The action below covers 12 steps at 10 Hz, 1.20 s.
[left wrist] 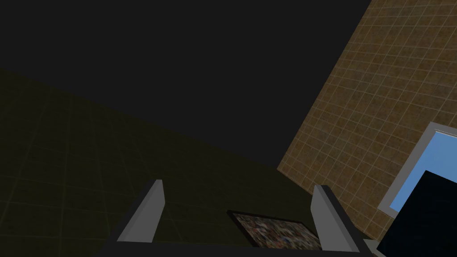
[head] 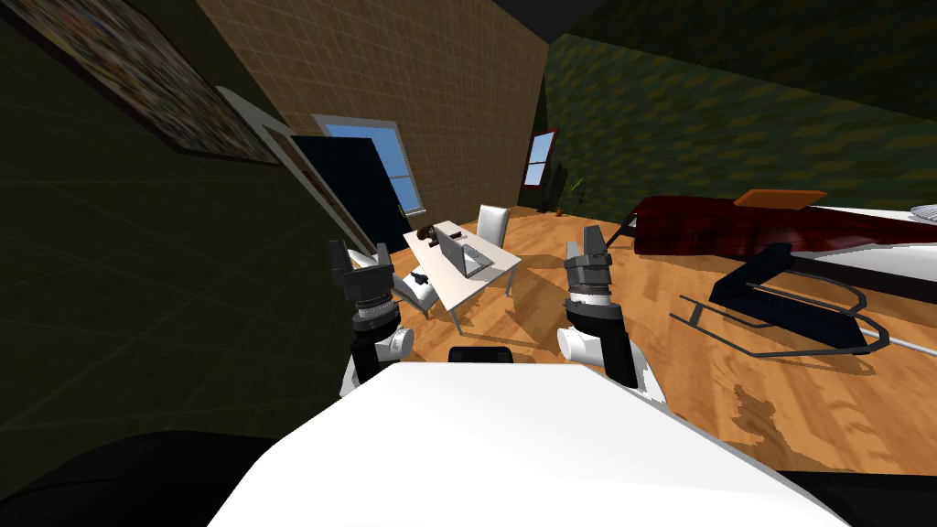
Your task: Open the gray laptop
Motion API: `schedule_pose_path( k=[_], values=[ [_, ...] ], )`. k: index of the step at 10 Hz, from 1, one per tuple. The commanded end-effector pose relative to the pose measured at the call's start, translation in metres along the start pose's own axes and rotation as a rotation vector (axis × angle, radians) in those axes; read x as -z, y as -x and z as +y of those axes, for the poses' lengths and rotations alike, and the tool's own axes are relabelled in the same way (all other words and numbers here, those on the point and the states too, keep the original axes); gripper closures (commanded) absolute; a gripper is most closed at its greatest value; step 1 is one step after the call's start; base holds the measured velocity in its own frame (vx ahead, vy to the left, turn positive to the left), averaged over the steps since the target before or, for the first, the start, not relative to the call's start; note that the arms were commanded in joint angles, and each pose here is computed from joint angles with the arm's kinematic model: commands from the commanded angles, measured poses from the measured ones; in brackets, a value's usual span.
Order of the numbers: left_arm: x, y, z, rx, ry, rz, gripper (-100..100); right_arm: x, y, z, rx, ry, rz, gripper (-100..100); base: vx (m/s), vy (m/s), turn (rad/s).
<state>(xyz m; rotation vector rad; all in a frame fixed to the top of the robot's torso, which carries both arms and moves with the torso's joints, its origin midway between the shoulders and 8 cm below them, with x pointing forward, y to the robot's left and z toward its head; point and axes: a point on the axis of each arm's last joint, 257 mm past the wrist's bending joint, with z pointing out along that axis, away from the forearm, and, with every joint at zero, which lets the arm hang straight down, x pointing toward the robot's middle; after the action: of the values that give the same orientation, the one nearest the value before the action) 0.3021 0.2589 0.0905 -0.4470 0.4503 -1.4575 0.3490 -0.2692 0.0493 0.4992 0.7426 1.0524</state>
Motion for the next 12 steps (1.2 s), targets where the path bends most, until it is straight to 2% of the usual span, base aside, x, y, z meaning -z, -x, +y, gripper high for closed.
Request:
schedule_pose_path(
  k=[1,9,10,12],
  values=[
    [0.0,0.0,0.0,0.0,0.0,0.0,0,0.0,0.0,0.0,0.0,0.0,0.0,0,0.0,0.0,0.0],
    [0.0,0.0,0.0,0.0,0.0,0.0,0,0.0,0.0,0.0,0.0,0.0,0.0,0,0.0,0.0,0.0],
    [0.0,-0.003,0.007,-0.015,0.024,0.03,-100,0.0,0.0,0.0,0.0,0.0,0.0,0,0.023,-0.022,-0.003],
    [0.001,-0.005,0.023,-0.047,0.074,0.063,-100,0.0,0.0,0.0,0.0,0.0,0.0,0,0.059,-0.072,-0.003]
  ],
)
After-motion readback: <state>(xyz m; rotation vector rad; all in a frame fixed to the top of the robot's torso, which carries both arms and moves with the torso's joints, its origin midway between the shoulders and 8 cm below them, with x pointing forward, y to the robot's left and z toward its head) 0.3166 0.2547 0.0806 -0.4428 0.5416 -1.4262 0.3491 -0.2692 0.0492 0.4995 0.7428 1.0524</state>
